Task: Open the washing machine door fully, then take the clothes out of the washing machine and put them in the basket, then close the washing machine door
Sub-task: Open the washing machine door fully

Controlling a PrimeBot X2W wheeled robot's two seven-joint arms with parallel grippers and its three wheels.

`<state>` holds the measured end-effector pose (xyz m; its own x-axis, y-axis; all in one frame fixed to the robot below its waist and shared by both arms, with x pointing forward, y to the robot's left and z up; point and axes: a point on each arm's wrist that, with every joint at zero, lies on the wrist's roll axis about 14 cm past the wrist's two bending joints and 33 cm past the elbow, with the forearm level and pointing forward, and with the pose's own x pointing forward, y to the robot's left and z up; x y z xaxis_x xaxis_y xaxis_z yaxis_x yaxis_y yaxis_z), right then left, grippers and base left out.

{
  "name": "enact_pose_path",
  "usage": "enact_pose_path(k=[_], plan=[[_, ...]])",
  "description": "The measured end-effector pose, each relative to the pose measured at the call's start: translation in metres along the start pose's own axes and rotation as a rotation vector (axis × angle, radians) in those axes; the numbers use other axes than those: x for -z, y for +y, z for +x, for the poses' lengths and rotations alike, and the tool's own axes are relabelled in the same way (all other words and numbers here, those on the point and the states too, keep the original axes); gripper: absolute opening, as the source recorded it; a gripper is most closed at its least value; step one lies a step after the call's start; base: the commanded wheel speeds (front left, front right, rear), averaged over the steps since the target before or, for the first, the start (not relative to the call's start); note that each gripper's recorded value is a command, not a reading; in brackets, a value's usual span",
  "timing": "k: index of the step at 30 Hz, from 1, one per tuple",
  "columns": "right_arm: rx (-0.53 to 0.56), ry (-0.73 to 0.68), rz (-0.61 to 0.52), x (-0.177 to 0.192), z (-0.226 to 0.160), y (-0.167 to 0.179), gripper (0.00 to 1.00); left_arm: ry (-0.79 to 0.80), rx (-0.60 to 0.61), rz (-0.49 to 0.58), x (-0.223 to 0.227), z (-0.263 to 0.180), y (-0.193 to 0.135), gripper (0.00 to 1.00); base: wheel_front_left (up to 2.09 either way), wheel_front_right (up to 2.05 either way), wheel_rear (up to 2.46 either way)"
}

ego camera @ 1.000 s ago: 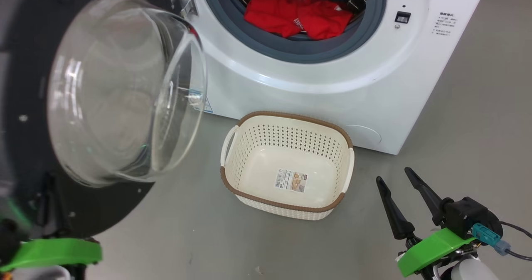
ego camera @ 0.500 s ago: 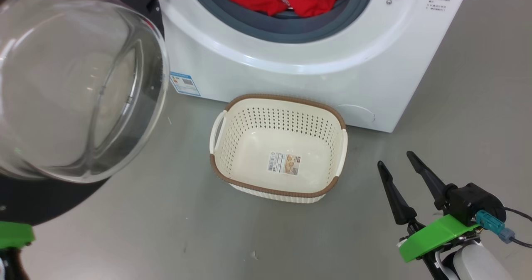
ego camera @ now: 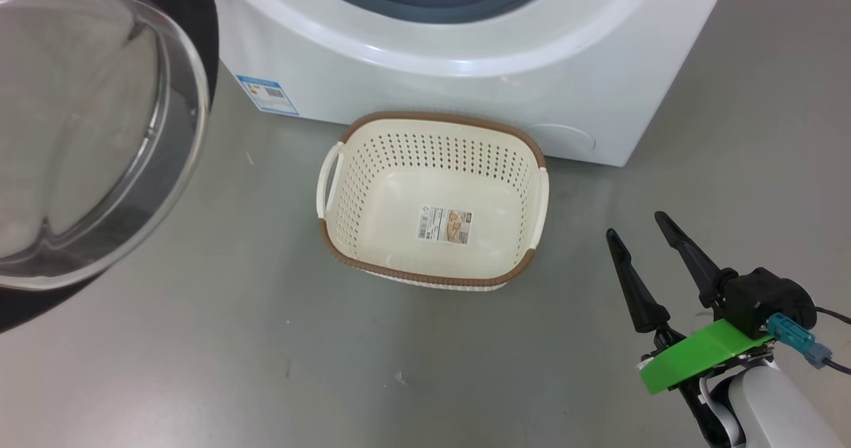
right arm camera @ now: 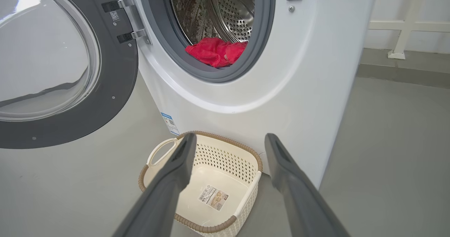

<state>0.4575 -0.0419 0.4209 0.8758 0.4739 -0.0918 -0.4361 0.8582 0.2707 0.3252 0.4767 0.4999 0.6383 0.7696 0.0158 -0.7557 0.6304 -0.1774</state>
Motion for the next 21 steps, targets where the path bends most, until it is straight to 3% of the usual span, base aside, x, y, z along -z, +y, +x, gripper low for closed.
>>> enact_pose_path(k=[21], plan=[[0.008,-0.012,-0.009,-0.003,0.005,-0.004,1.00,0.017,-0.021,0.003,0.002,0.015,0.001,0.00,0.00,0.00,0.00]])
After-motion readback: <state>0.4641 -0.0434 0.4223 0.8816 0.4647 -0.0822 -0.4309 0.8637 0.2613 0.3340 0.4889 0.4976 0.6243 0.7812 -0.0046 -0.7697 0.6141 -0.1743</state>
